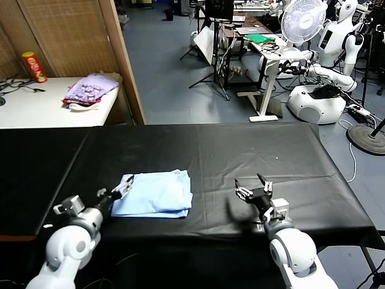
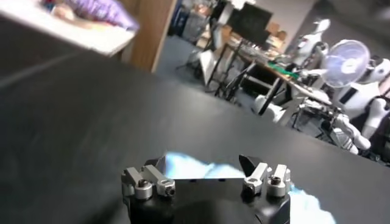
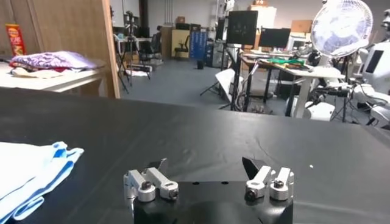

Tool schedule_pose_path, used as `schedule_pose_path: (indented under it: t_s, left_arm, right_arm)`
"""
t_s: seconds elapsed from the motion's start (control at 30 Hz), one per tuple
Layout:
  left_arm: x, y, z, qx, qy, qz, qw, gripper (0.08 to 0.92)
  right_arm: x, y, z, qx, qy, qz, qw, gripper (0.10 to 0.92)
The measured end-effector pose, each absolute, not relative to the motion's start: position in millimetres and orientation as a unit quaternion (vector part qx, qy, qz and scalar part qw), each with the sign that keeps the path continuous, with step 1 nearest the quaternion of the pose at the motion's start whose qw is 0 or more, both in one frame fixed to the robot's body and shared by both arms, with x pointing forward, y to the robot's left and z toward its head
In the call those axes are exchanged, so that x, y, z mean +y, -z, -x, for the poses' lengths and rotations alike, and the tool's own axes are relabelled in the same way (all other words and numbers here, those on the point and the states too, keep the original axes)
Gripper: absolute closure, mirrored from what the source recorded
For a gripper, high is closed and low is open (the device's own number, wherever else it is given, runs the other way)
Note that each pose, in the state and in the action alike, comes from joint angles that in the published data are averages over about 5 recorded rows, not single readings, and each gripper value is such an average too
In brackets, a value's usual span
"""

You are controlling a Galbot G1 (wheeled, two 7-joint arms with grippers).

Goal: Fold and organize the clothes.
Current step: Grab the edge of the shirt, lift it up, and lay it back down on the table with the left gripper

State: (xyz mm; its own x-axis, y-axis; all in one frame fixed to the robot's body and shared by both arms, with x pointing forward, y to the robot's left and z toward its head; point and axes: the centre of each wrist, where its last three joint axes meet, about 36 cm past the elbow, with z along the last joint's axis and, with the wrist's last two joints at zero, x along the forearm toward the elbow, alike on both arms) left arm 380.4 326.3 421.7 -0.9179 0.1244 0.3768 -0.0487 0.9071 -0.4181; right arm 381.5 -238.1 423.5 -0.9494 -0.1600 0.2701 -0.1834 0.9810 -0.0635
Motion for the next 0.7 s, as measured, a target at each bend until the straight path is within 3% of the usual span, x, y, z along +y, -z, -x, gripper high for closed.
schedule_pose_path:
  t_s: [0.2,0.3,0.63,0.7]
  left_arm:
    - [332,-405,-375,-0.940,-0.261,0.005,0.219,0.202]
    - [334,-400,-373,-0.936,-0.273,0.000,0.222,0.251]
    - [334,-399,-374,-0.940,-0.268,-0.008,0.209,0.757]
    - [332,-401,-374,-0.949,-0.245,-0.008,0.198,0.827]
  right_arm:
    - [-236,-422,-383,-0.986,-0.042,-0.090,0.133,0.224]
    - [-234,-422,-384,-0.986,-0.040,-0.091,0.133,0.224]
    - [-233,-420,-381,-0.986,-0.039,-0.089,0.134,0.224]
    - [-232,-420,-381,-0.986,-0.039,-0.087,0.134,0.224]
